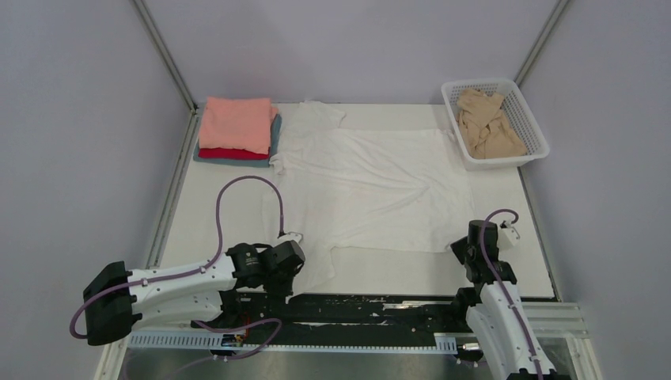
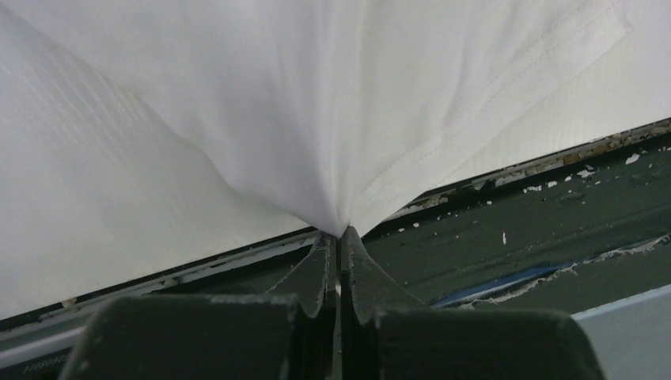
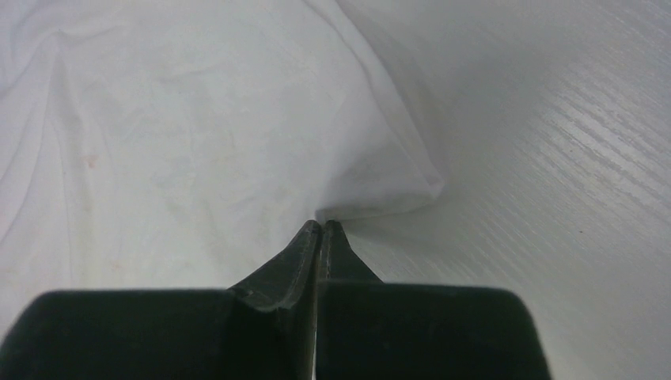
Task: Fold and stack the t-shirts
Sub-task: Grab the side of the flattened tshirt closest away from the robot with both arms, then fold the flattened tshirt in 1/3 of the way
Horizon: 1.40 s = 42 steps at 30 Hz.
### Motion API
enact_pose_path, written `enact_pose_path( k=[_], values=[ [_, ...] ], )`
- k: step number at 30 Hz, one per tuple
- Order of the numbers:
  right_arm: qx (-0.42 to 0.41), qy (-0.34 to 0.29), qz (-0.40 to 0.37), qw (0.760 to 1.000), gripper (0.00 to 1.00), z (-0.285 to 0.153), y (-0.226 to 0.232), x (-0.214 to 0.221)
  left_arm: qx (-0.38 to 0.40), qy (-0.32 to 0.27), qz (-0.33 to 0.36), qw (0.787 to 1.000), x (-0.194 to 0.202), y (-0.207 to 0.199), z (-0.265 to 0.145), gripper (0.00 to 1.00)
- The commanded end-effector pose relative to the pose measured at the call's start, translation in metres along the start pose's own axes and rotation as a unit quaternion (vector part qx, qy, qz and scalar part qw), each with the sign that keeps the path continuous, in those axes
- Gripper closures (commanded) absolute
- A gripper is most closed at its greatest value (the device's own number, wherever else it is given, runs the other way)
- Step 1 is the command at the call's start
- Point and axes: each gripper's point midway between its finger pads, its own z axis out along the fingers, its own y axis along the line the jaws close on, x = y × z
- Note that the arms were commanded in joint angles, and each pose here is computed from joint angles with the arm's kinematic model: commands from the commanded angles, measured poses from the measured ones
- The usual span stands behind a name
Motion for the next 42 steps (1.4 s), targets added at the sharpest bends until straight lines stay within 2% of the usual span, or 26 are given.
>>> enact_pose_path(
  k=[1, 4, 8, 11, 16, 18, 21, 24, 28, 32, 37, 42],
  values=[
    [-0.024, -0.001, -0.004, 1.000, 1.00, -0.013, 0.012, -0.007, 0.026, 0.023, -0.016, 0.999, 0.006, -0.010, -0.013, 1.00],
    [-0.040, 0.017, 0.000, 0.999, 1.00, -0.017, 0.015, 0.000, 0.036, 0.014, -0.016, 0.999, 0.003, -0.013, -0.018, 1.00],
    [-0.050, 0.017, -0.002, 0.999, 1.00, -0.020, 0.020, -0.002, 0.057, -0.039, -0.013, 0.998, -0.020, -0.022, -0.028, 1.00],
    [-0.061, 0.015, -0.044, 0.997, 1.00, -0.024, 0.031, -0.010, 0.069, -0.108, -0.009, 0.992, -0.053, -0.032, -0.037, 1.00],
    [-0.055, 0.039, -0.100, 0.993, 1.00, -0.021, 0.045, -0.017, 0.083, -0.170, -0.034, 0.981, -0.104, -0.041, -0.037, 1.00],
    [-0.056, 0.038, -0.110, 0.992, 1.00, -0.017, 0.054, -0.022, 0.069, -0.196, -0.049, 0.977, -0.128, -0.035, -0.034, 1.00],
    [-0.069, 0.029, -0.117, 0.990, 1.00, -0.014, 0.073, -0.035, 0.051, -0.266, -0.074, 0.960, -0.173, -0.027, -0.047, 1.00],
    [-0.081, 0.018, -0.139, 0.987, 0.98, -0.007, 0.092, -0.048, 0.037, -0.301, -0.086, 0.949, -0.204, -0.020, -0.055, 1.00],
    [-0.070, 0.022, -0.164, 0.984, 0.99, 0.002, 0.108, -0.060, -0.019, -0.348, -0.134, 0.928, -0.250, 0.015, -0.070, 1.00],
    [-0.054, 0.018, -0.165, 0.985, 0.99, 0.015, 0.122, -0.073, -0.031, -0.370, -0.144, 0.917, -0.285, 0.028, -0.077, 1.00],
    [-0.047, 0.008, -0.170, 0.984, 0.99, 0.029, 0.142, -0.088, -0.088, -0.374, -0.156, 0.910, -0.308, 0.056, -0.075, 1.00],
    [-0.052, 0.007, -0.176, 0.983, 0.99, 0.041, 0.155, -0.093, -0.084, -0.410, -0.121, 0.900, -0.333, 0.059, -0.077, 1.00]
  ],
)
